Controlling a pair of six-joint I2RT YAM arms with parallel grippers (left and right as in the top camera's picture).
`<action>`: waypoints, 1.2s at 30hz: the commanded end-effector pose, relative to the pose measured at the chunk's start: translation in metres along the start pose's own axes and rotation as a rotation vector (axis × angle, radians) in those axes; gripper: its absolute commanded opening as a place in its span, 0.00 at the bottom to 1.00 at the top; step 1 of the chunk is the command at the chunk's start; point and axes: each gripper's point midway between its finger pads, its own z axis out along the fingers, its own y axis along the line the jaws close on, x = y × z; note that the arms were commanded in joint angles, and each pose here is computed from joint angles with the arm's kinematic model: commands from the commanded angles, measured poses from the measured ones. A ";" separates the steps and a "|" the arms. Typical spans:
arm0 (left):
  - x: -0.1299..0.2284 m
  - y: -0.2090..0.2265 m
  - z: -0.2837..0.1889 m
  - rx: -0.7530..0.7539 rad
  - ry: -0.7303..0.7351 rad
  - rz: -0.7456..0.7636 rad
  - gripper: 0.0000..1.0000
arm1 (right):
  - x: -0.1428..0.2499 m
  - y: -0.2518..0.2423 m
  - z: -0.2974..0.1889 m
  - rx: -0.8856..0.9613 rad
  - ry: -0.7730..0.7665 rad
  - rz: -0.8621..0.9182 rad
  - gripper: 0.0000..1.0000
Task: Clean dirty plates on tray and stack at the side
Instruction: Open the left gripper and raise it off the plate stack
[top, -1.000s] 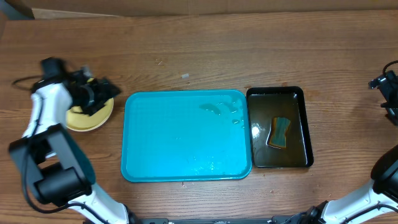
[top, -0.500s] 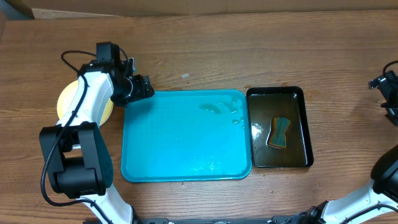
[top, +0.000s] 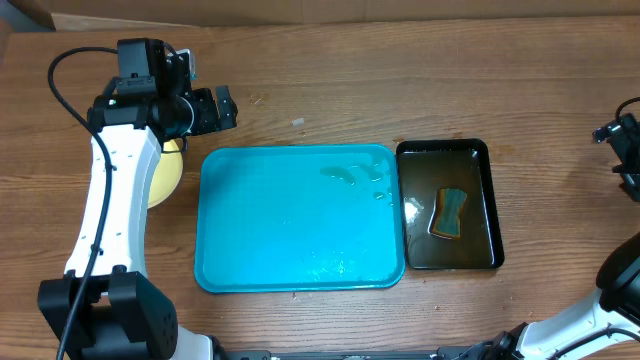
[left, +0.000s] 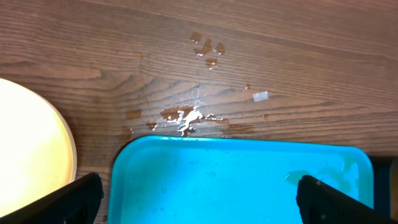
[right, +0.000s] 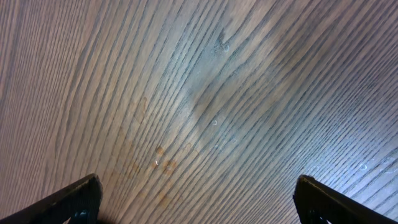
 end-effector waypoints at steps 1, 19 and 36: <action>-0.002 0.001 0.001 -0.011 -0.004 0.010 1.00 | -0.005 0.003 -0.007 -0.010 -0.023 0.001 1.00; -0.002 0.001 0.001 -0.011 -0.002 0.010 1.00 | -0.005 0.003 -0.007 -0.010 -0.023 0.001 1.00; -0.002 0.001 0.001 -0.011 -0.002 0.010 1.00 | 0.000 0.006 0.002 -0.002 0.001 -0.009 1.00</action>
